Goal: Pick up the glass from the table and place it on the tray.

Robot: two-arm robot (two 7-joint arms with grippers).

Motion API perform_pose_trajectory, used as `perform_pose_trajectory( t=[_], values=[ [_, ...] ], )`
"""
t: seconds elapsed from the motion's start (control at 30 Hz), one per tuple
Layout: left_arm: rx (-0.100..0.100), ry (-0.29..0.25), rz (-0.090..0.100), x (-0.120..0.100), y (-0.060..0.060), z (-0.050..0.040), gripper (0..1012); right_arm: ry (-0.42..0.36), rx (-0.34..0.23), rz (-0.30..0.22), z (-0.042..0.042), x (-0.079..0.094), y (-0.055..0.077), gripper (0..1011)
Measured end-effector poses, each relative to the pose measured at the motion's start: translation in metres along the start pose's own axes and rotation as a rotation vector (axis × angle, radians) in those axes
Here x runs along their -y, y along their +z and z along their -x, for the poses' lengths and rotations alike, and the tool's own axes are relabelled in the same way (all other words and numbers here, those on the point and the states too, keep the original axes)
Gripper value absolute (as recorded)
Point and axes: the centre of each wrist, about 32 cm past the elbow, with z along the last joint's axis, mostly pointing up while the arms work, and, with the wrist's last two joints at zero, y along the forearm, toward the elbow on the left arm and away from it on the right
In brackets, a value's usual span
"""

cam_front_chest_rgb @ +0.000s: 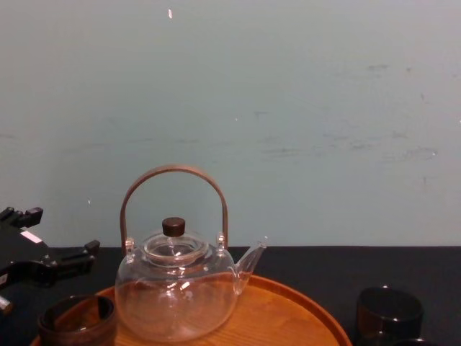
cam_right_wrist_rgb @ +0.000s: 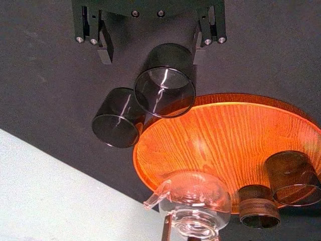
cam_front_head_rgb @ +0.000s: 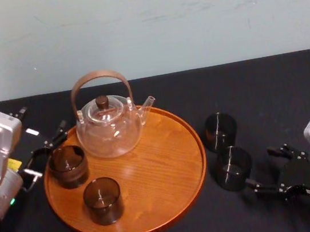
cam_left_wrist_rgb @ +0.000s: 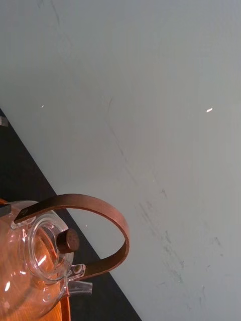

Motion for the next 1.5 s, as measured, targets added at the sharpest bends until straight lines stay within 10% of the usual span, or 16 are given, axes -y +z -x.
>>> perform_pose_trajectory(
  t=[1.5],
  values=[
    [0.0,0.0,0.0,0.0,0.0,0.0,1001,0.056,-0.11,0.027,-0.0038,-0.039,0.007,1002]
  ],
)
